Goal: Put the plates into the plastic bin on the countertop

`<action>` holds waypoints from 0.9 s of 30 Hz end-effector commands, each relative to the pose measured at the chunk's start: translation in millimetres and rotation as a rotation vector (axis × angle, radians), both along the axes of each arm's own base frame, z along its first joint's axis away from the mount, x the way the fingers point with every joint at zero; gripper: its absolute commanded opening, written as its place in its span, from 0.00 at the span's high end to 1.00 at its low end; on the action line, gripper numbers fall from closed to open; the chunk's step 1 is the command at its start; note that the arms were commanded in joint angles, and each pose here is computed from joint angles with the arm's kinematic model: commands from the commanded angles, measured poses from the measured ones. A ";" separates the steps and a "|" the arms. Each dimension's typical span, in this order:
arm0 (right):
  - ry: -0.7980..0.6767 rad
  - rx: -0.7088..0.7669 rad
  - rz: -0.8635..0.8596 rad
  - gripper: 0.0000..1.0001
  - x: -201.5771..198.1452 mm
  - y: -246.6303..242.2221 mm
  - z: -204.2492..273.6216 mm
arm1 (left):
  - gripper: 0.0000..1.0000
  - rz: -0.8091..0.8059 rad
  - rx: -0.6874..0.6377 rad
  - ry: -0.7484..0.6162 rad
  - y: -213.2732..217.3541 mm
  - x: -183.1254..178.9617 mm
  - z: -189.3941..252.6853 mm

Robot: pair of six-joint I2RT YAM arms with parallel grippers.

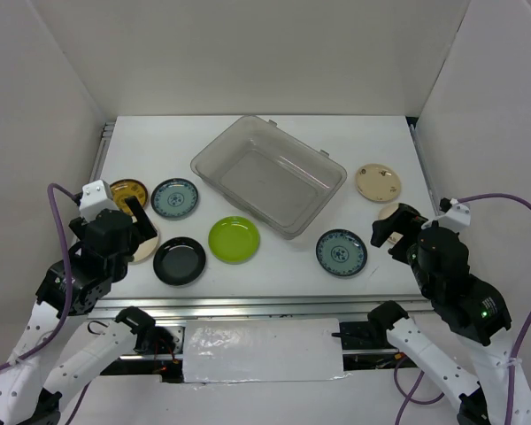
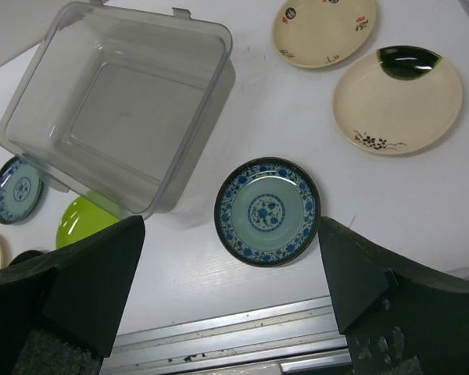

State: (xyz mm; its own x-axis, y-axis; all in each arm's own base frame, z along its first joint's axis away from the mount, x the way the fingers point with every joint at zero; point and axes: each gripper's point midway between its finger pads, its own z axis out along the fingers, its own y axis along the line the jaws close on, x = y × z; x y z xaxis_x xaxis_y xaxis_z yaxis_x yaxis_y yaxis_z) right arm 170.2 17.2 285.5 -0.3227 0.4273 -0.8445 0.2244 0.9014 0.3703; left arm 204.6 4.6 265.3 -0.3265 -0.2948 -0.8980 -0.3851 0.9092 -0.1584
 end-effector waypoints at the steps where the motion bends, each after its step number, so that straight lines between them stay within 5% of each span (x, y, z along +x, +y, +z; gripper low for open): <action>1: -0.021 0.019 -0.018 0.00 -0.4 -1.9 10.8 | 0.01 -0.001 -0.003 -0.024 -1.4 5.2 4.0; 8: -0.073 0.060 0.011 0.00 -9.4 -1.1 23.2 | 0.01 -0.088 -0.060 -0.078 -16.6 7.7 13.6; 10: -0.086 0.075 0.033 0.00 -11.3 2.2 23.7 | 0.01 -0.243 -0.112 -0.078 -43.2 8.4 16.9; 15: -0.116 0.113 0.104 0.00 -13.2 14.8 22.7 | 0.01 -0.651 -0.439 0.103 -164.7 27.3 -33.1; 17: -0.110 0.121 0.121 0.00 -12.8 19.0 21.4 | 0.01 -0.798 -0.547 0.181 -223.3 7.5 -47.5; 23: -0.093 0.126 0.148 0.00 -13.3 24.5 19.9 | 0.01 -0.864 -0.503 0.258 -334.1 -30.0 -82.6; 27: -0.123 0.148 0.179 0.00 -15.3 29.3 24.2 | 0.01 -0.872 -0.641 0.268 -377.9 -25.9 -106.7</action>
